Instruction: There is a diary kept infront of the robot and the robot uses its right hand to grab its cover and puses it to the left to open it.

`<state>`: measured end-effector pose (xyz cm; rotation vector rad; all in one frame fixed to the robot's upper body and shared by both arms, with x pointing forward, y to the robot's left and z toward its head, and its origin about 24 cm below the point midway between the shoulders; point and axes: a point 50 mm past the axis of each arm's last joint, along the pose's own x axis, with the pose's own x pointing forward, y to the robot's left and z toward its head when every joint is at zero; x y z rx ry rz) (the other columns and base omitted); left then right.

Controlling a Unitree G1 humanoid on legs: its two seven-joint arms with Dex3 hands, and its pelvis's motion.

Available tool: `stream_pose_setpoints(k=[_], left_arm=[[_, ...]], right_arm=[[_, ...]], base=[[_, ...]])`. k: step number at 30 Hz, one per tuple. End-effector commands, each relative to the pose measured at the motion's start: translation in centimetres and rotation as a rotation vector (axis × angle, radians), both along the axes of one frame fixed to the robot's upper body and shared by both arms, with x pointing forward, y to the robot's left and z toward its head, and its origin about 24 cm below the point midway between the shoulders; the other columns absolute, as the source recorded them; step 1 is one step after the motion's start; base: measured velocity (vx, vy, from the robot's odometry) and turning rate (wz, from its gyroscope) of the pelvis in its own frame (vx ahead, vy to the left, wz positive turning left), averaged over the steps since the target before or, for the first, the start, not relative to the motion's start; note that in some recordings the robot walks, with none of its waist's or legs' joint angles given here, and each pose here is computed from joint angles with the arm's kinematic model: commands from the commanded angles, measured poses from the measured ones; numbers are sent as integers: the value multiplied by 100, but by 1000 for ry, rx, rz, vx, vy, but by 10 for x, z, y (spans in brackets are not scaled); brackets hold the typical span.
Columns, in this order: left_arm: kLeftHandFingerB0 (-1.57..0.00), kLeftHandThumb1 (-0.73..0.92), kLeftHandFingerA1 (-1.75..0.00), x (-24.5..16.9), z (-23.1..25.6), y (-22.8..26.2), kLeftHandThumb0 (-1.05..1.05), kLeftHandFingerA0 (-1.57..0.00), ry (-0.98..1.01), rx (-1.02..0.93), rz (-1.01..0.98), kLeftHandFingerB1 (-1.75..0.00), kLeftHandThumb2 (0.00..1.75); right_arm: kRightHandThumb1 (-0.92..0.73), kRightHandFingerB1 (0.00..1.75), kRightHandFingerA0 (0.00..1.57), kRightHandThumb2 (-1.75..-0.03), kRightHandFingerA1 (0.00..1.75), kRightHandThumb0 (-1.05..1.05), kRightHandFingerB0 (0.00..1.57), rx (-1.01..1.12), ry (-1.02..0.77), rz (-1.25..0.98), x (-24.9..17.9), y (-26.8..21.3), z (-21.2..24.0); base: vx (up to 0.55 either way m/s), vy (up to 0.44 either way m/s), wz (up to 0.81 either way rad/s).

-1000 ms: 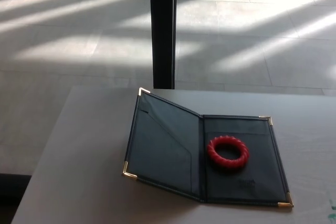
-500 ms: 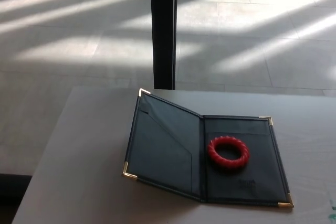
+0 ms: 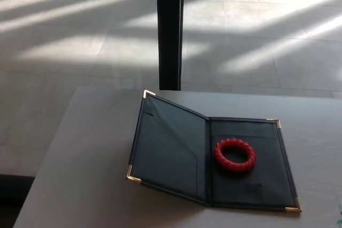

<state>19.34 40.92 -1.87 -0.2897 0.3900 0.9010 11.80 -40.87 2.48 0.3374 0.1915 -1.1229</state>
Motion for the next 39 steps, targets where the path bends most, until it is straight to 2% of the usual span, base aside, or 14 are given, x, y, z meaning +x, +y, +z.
stream_pose_setpoints(k=[1, 12, 15, 17, 18, 19, 20, 21, 22, 23, 34, 35, 37, 39], left_arm=[[0, 53, -121, 15, 4, -10, -105, -45, -67, -23, -30, -88, 141], [-41, 92, -151, -9, -18, -14, -105, -48, 39, -44, -49, -132, 96], [-38, 92, -151, -15, -21, -12, -105, -52, 51, -64, 9, -130, 100], [-38, 92, -157, -19, -23, -10, -105, -44, 72, -74, 40, -140, 106], [-34, 92, -157, -20, -24, -9, -105, -43, 77, -79, 49, -139, 107], [-4, 58, -136, -22, -24, -9, -105, -67, 73, -85, 58, -95, 150], [-27, 92, -160, -26, -25, -8, -105, -39, 72, -90, 57, -138, 110], [0, 57, -133, -28, -26, -7, -103, -63, 78, -87, 56, -92, 149], [-28, 92, -159, -29, -26, -7, -105, -40, 79, -88, 58, -137, 108], [0, 60, -133, -29, -26, -6, -103, -63, 79, -91, 70, -92, 151], [0, 60, -142, -32, -27, -6, -105, -76, 63, -115, 104, -94, 151], [-32, 92, -151, -33, -28, -5, -105, -53, 60, -120, 112, -125, 106], [-6, 61, -155, -33, -28, -5, -105, -101, 67, -123, 140, -97, 151], [0, 63, -143, -33, -29, -6, -103, -81, 52, -142, 152, -91, 151]], right_arm=[[-92, 76, 61, -72, 86, -86, 51, 54, -36, 30, 3, 1, 3], [-92, 79, 62, -70, 87, -92, 50, 33, 48, 75, -10, 9, -6], [-70, 78, 61, -111, 83, -90, 54, 42, 57, 69, -18, 10, -11], [-92, 78, 62, -71, 87, -92, 50, 50, 49, 54, -21, 10, -12], [-69, 77, 62, -111, 84, -90, 53, 46, 58, 52, -22, 10, -14], [-69, 78, 62, -110, 85, -90, 54, 46, 60, 49, -24, 10, -15], [-91, 78, 64, -71, 91, -92, 47, 51, 56, 46, -28, 12, -15], [-92, 78, 62, -71, 91, -91, 47, 56, 58, 44, -29, 12, -17], [-92, 79, 63, -70, 92, -92, 47, 59, 53, 40, -30, 12, -17], [-92, 80, 65, -71, 92, -91, 49, 64, 48, 29, -31, 12, -17], [-92, 81, 69, -69, 92, -93, 53, 56, 72, 28, -34, 13, -21], [-92, 80, 65, -70, 91, -94, 51, 52, 71, 38, -34, 14, -20], [-92, 81, 65, -71, 91, -92, 52, 47, 74, 42, -34, 13, -19], [-92, 81, 67, -71, 92, -92, 52, 43, 79, 40, -33, 12, -18]], base=[[0, 0, 0], [0, 0, 0], [0, 0, 0], [0, 0, 0], [0, 0, 0], [0, 0, 0], [0, 0, 0], [0, 0, 0], [0, 0, 0], [0, 0, 0], [0, 0, 0], [0, 0, 0], [0, 0, 0], [0, 0, 0]])
